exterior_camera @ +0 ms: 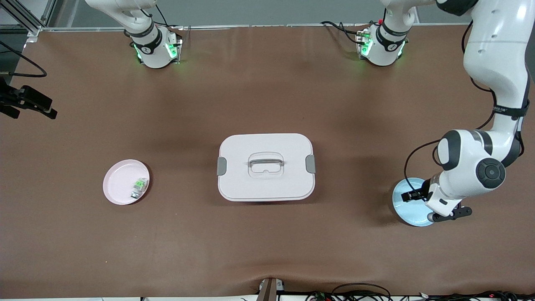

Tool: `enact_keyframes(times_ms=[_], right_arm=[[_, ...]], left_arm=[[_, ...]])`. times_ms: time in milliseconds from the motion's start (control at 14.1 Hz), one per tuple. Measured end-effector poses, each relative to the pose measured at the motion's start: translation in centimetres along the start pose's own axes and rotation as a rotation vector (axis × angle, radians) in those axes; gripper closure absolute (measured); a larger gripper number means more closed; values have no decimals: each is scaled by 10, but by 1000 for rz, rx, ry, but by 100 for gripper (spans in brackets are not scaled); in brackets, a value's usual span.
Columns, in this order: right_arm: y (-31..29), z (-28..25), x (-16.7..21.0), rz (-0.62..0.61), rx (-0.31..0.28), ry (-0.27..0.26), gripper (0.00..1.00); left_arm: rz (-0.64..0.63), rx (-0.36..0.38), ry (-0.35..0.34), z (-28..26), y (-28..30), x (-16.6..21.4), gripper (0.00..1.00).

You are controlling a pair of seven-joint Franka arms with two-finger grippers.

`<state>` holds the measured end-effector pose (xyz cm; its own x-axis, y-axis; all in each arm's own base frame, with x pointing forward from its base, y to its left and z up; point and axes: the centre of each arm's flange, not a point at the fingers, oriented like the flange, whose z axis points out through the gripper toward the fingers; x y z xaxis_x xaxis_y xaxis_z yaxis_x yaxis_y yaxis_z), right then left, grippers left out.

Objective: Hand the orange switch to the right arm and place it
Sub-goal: 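Lift the orange switch with the left gripper toward the white box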

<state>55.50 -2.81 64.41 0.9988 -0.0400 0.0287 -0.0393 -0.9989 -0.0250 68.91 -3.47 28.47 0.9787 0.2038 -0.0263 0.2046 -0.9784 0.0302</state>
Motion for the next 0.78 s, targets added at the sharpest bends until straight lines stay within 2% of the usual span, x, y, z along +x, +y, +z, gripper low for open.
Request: enact_keyframes(times_ms=[212, 566, 779], right_arm=[[0, 0, 0, 0, 0, 0, 0], [0, 0, 0, -1, 0, 0, 0], [-1, 0, 0, -1, 0, 0, 0]], left_arm=[[-26, -21, -35, -42, 24, -17, 27], [-83, -105, -126, -100, 48, -46, 27], [-144, -130, -152, -132, 80, -70, 27]])
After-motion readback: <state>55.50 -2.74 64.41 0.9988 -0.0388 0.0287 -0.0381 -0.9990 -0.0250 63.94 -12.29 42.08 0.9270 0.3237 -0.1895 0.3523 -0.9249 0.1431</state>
